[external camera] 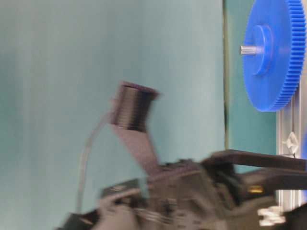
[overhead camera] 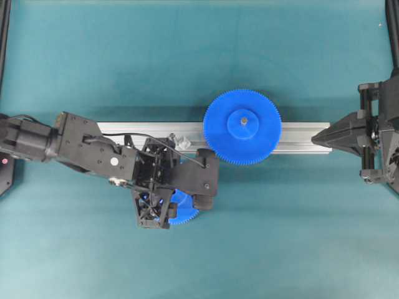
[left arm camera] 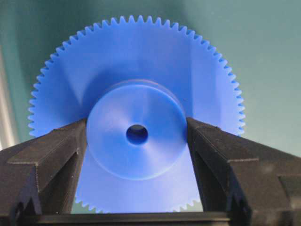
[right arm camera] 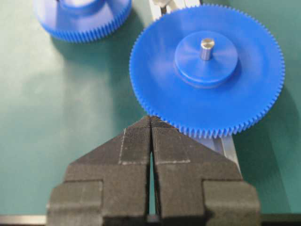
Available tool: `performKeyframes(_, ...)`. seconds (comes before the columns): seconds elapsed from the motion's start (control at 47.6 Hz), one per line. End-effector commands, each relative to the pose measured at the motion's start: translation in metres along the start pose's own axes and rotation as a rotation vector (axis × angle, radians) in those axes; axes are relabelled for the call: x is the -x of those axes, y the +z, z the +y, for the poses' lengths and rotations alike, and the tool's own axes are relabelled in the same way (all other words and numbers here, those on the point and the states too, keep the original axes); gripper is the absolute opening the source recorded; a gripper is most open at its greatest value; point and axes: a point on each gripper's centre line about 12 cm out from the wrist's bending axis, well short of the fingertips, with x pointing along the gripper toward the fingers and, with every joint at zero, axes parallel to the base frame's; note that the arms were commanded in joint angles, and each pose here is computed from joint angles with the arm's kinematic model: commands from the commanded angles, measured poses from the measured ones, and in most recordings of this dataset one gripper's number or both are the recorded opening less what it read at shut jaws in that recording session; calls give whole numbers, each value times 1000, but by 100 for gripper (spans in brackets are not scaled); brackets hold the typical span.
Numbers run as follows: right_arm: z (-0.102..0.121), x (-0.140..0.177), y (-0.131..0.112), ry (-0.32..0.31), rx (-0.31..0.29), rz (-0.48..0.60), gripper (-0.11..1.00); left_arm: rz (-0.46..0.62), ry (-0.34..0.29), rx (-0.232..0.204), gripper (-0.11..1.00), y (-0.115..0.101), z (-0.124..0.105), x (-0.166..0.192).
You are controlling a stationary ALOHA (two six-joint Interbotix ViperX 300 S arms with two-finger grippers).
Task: Insert the small gear onto the shaft.
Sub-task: 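Lift the small gear with the left gripper toward the empty shaft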
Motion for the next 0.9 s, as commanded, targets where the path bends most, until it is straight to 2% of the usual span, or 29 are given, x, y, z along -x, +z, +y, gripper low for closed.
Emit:
performKeyframes(0.0, 0, 0, 5, 1, -11, -23, -1, -55, -1, -15, 69, 18, -1, 33)
performKeyframes(0.189, 0, 0, 6, 2, -13, -28, -1, -25, 3, -67, 69, 24, -1, 56)
performKeyframes(0.273, 0, 0, 7, 2, -13, -32, -1, -29, 5, -75, 69, 27, 1, 66)
performKeyframes(0.63, 1, 1, 8, 3, -13, -35, -1, -99, 34, -20, 70, 39, 27, 109)
performKeyframes(0.882, 1, 1, 9, 3, -13, -38, -1, -109, 55, 9, 70, 36, 45, 115)
